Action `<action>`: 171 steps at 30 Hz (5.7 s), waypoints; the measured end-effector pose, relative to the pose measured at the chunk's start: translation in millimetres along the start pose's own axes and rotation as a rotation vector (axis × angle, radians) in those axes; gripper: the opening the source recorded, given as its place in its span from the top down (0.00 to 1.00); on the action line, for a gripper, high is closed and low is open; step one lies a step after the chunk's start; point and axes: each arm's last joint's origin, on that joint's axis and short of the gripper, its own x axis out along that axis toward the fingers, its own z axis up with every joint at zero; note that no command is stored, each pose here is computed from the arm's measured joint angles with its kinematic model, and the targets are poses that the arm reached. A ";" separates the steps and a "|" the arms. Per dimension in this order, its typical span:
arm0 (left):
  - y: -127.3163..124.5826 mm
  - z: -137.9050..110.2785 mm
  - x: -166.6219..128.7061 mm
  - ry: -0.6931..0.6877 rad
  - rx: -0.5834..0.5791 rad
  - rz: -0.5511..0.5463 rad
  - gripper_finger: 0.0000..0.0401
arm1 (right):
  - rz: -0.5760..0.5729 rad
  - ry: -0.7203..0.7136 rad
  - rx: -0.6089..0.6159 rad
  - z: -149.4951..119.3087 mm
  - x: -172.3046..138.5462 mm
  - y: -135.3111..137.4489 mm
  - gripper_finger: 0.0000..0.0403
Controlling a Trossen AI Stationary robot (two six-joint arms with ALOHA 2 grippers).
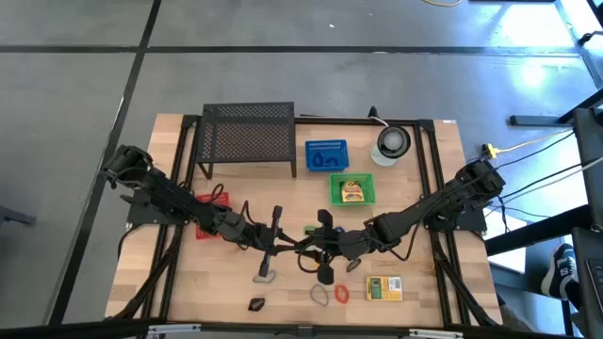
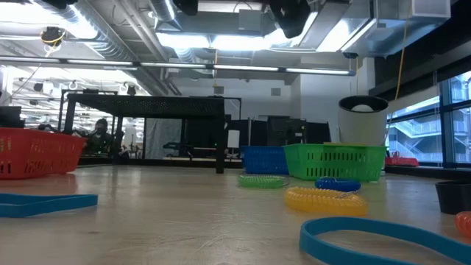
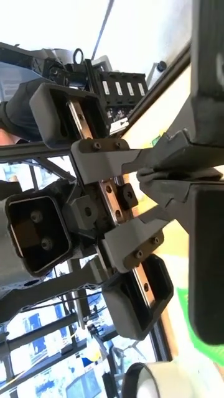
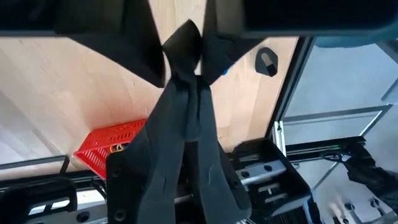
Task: Pick & Place Office Desk Supplies
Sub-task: Put the black rubber band into the orange basket, then put the blue spring keychain into the blue basket
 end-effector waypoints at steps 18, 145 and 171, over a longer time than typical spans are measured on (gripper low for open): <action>6.7 11.6 -20.9 0.132 -0.136 0.054 0.98 | -0.107 0.387 0.153 -11.7 -42.1 -18.3 0.55; 14.9 9.9 -109.3 0.535 -0.372 0.534 0.72 | -0.332 0.830 0.054 -102.6 20.1 -47.7 0.94; 14.0 16.7 -104.6 0.487 -0.358 0.505 0.76 | -0.160 -0.164 -0.026 61.1 -16.5 -7.7 0.94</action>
